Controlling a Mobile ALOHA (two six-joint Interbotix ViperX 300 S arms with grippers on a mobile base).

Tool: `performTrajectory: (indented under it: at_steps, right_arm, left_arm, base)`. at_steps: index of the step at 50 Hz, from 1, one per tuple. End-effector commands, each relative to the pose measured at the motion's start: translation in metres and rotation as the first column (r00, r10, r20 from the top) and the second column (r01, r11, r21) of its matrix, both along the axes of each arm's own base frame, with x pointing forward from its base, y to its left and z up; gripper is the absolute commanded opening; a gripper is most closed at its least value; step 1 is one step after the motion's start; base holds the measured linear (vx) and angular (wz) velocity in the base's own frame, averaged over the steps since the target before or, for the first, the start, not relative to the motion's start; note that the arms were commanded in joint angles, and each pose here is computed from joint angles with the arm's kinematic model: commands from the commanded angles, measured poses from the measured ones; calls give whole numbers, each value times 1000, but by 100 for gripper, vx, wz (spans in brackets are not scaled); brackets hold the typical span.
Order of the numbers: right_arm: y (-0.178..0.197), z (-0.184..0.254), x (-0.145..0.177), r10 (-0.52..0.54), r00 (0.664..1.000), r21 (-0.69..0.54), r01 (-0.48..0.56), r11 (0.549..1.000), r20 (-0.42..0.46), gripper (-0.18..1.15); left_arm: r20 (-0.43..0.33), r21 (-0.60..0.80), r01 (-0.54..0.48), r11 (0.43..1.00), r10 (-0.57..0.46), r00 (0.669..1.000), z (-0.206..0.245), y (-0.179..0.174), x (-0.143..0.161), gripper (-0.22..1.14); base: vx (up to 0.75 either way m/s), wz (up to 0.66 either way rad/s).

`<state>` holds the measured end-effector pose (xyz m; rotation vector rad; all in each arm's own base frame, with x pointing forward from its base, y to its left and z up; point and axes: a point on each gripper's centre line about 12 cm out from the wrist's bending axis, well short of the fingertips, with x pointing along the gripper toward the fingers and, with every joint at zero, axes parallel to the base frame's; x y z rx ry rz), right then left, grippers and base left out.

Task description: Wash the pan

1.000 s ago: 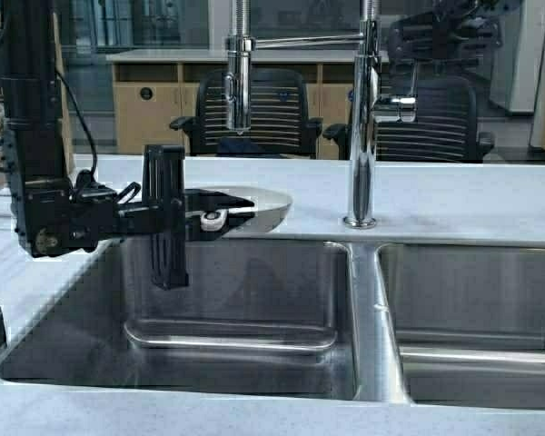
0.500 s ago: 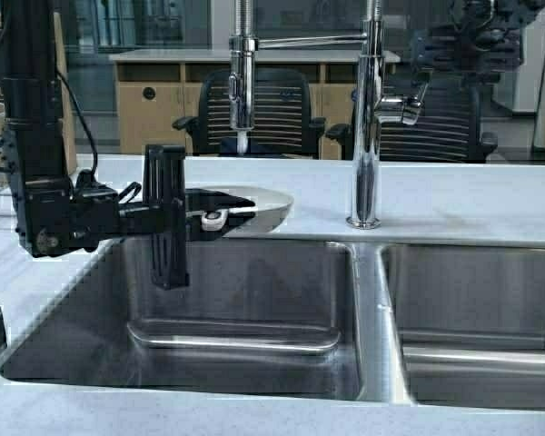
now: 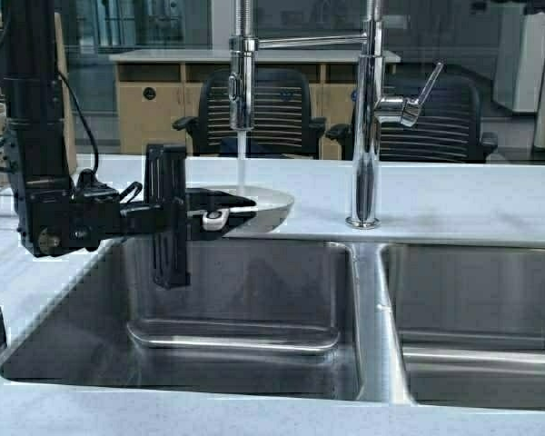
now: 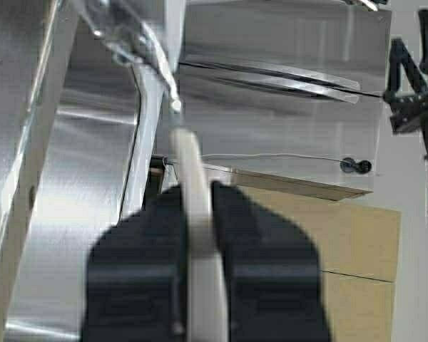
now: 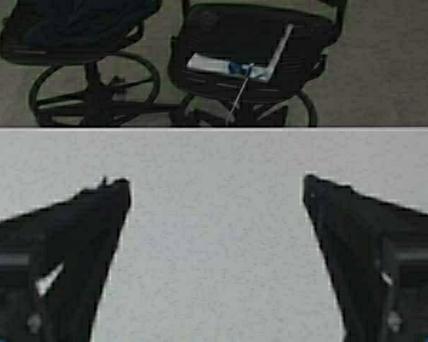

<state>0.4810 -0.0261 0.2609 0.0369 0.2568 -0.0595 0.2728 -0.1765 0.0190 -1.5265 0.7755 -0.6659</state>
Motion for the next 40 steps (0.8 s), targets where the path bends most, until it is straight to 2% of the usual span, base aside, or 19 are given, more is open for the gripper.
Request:
performTrajectory:
  at_steps: [1,5,9,10,15,18,20,26,33,40]
  right_arm:
    - [-5,4,-13,-10,1000,-8,10,1000,12,103]
    - [-7,-20,-14,-17,999,1,17,1000,-29,97]
    - [-6,-45,-12,-17,997,14,18,1000,-81,77]
    - [-5,-48,-11,-15,996,19,17,1000,-88,69]
    - [8,-69,-4,6,992,43,0,999,-128,13]
    - [16,-77,1,18,991,59,-10,998,-135,-10]
    - [21,-78,6,27,991,65,-19,998,-132,-10]
    - [38,-76,20,57,991,80,-47,996,-122,11]
    - [68,-70,31,115,985,79,-106,991,-125,5]
    - [100,-60,38,176,976,76,-167,983,-131,5]
  left_arm:
    - [60,-21,-1,1000,3,998,13,-2,6,3]
    - [62,-26,-1,1000,3,998,13,-1,5,3]
    - [69,-34,-1,999,4,998,14,-2,5,3]
    - [71,-36,-1,999,4,997,15,-2,6,3]
    - [68,-36,-1,999,4,998,15,-1,5,3]
    - [63,-34,-1,999,4,998,14,-1,4,3]
    - [64,-33,-1,999,4,998,14,-1,3,3]
    - [62,-33,-2,999,4,998,14,0,3,3]
    - [64,-35,-2,999,4,998,14,-1,3,3]
    - [68,-37,-1,999,4,998,14,-1,4,3]
  base:
    - [0,0]
    - [0,-1]
    - [0,0]
    - [-1,-1]
    - [-1,-1]
    - [-1,-1]
    - [0,0]
    - [0,0]
    - [0,0]
    - [0,0]
